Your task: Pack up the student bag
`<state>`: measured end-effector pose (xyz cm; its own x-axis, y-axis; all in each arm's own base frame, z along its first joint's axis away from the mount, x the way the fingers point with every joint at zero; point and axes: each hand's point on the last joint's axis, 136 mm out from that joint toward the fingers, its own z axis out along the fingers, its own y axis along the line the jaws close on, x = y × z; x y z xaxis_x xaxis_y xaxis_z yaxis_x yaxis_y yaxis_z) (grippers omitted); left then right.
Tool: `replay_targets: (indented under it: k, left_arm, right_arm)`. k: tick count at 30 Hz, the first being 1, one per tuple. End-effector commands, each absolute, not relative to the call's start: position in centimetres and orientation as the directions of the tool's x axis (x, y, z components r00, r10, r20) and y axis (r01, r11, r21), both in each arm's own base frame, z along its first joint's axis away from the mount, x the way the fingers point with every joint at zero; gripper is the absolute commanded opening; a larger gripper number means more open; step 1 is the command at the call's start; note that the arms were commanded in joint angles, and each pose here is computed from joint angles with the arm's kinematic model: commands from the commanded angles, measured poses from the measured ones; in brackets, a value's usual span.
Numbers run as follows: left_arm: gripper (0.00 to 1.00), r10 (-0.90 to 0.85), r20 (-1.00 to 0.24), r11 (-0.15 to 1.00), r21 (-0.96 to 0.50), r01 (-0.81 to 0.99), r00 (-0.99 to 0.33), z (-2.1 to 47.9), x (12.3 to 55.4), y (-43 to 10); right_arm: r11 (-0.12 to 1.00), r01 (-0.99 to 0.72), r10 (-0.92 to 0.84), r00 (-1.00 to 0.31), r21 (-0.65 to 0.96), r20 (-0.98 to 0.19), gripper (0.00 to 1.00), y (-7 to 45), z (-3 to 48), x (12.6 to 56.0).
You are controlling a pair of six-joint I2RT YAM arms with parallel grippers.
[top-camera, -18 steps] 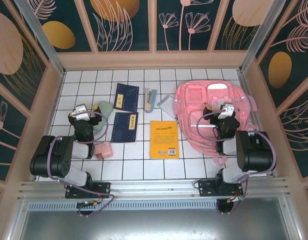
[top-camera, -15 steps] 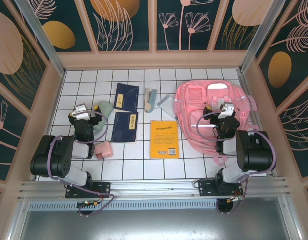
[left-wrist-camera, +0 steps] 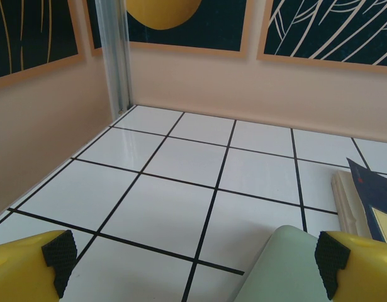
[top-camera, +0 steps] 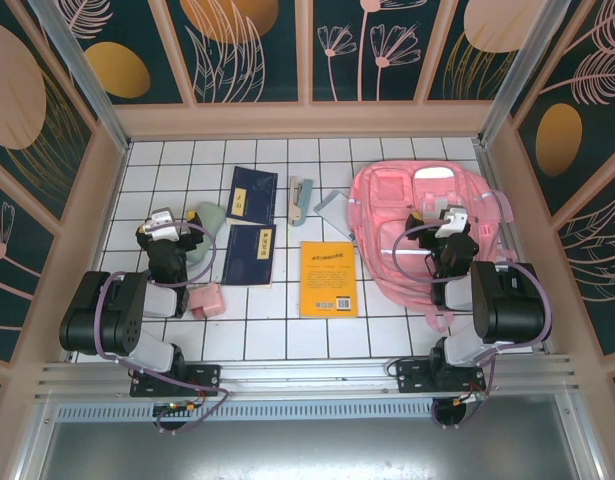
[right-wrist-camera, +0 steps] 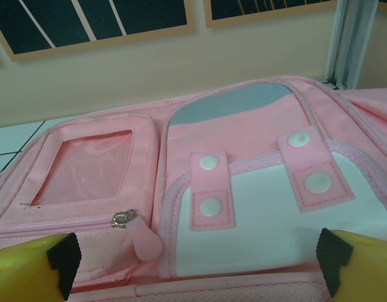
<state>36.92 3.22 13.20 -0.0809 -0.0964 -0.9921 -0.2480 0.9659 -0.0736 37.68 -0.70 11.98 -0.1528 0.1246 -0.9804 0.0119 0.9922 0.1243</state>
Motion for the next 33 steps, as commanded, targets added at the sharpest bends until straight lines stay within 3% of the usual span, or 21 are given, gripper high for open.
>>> replay_targets:
  k: [1,9,14,20,25,33]
  left_arm:
    - [0.99,-0.084,-0.994,0.97,-0.067,-0.232,-0.063,13.7,37.1,3.1]
    - [0.99,-0.088,-0.994,0.969,-0.071,-0.236,-0.063,13.9,37.2,3.2]
    - [0.99,-0.12,-0.986,0.934,-0.071,-0.351,-0.119,16.0,38.3,5.0]
    - [0.99,-0.315,-0.936,0.859,-0.212,-0.466,-0.156,21.3,39.5,6.0]
    - [0.99,-0.428,-0.876,0.855,-0.313,-0.414,-0.223,23.2,40.1,4.1]
    - [0.99,-0.521,-0.809,0.848,-0.455,-0.271,-0.272,24.4,40.1,0.8]
  right_arm:
    - [0.992,0.017,0.123,-0.149,0.122,-0.981,0.99,-1.0,12.1,37.8]
    - [0.993,0.017,0.121,-0.151,0.119,-0.981,0.99,-1.0,12.1,37.9]
    - [0.989,0.066,0.141,-0.143,0.132,-0.98,0.99,-1.8,13.2,38.0]
    - [0.952,0.207,0.259,-0.149,0.226,-0.954,0.99,-4.1,17.2,38.7]
    - [0.738,0.449,0.607,-0.114,0.504,-0.786,0.99,-8.1,18.3,38.1]
    - [0.698,0.475,0.709,-0.35,0.536,-0.613,0.99,-5.0,15.1,36.2]
